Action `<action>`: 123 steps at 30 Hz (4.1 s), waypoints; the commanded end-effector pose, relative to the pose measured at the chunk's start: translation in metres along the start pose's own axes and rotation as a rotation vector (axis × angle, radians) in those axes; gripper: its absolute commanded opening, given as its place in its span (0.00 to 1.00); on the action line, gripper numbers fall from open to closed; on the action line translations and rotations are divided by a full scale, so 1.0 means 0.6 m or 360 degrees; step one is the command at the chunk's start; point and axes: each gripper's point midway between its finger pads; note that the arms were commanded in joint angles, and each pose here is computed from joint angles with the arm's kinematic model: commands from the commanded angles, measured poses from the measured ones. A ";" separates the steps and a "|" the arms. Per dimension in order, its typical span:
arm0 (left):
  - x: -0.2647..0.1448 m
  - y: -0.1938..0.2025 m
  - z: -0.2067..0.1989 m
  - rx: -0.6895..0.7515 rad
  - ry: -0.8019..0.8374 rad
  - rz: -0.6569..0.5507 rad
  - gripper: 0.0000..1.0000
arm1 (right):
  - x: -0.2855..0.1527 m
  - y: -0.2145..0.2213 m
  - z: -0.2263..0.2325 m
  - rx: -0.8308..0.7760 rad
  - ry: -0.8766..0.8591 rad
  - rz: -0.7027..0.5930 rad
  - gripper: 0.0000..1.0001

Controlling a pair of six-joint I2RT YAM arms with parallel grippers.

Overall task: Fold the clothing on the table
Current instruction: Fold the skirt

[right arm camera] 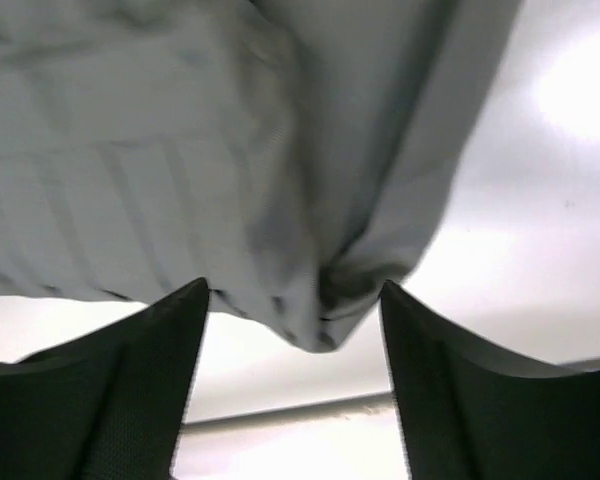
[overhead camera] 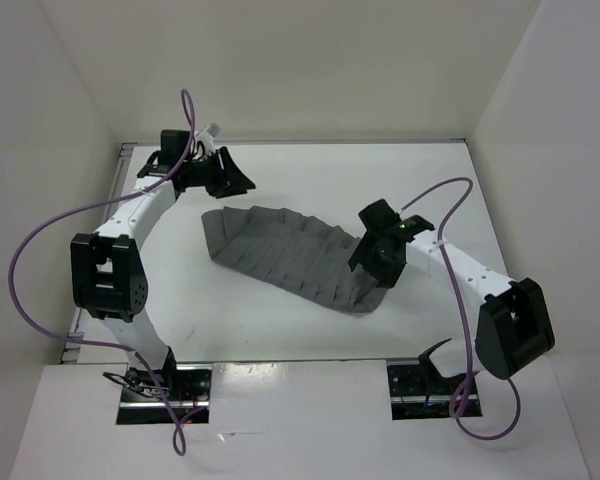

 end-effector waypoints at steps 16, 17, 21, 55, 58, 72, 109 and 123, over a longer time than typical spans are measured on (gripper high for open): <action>0.008 0.051 -0.014 -0.0061 0.0134 0.0140 0.49 | 0.121 0.064 -0.095 0.0021 0.0392 0.0266 0.86; 0.009 0.056 -0.012 -0.0071 0.0131 0.0150 0.49 | 0.130 0.066 -0.096 0.0037 0.0396 0.0265 0.86; 0.010 0.062 -0.009 -0.0081 0.0128 0.0160 0.49 | 0.154 0.071 -0.093 0.0075 0.0397 0.0275 0.82; 0.239 0.294 -0.100 0.0239 0.0165 0.0898 0.06 | 0.137 -0.144 0.039 -0.0211 0.0180 -0.0099 0.00; 0.268 0.323 -0.062 0.0193 0.0103 0.0972 0.05 | 0.121 -0.145 0.049 -0.0218 0.0119 -0.0098 0.00; 0.315 0.440 -0.048 0.0294 -0.0083 0.1196 0.05 | -0.119 -0.186 0.199 -0.0195 -0.0590 -0.0212 0.00; 0.082 0.187 0.210 -0.0201 -0.0900 0.0483 0.39 | -0.078 -0.130 0.235 -0.0459 -0.0481 -0.0008 0.00; 0.177 0.227 0.107 -0.0144 -0.0544 0.0579 0.36 | -0.029 -0.021 0.332 -0.0720 -0.0495 0.0102 0.00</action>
Point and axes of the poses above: each gripper's point midway between its finger pads, its own x axis out along the fingers, its own z axis along the line the jaws close on, y = z × x, and after that the axes turned 11 degrees about x, right-handed
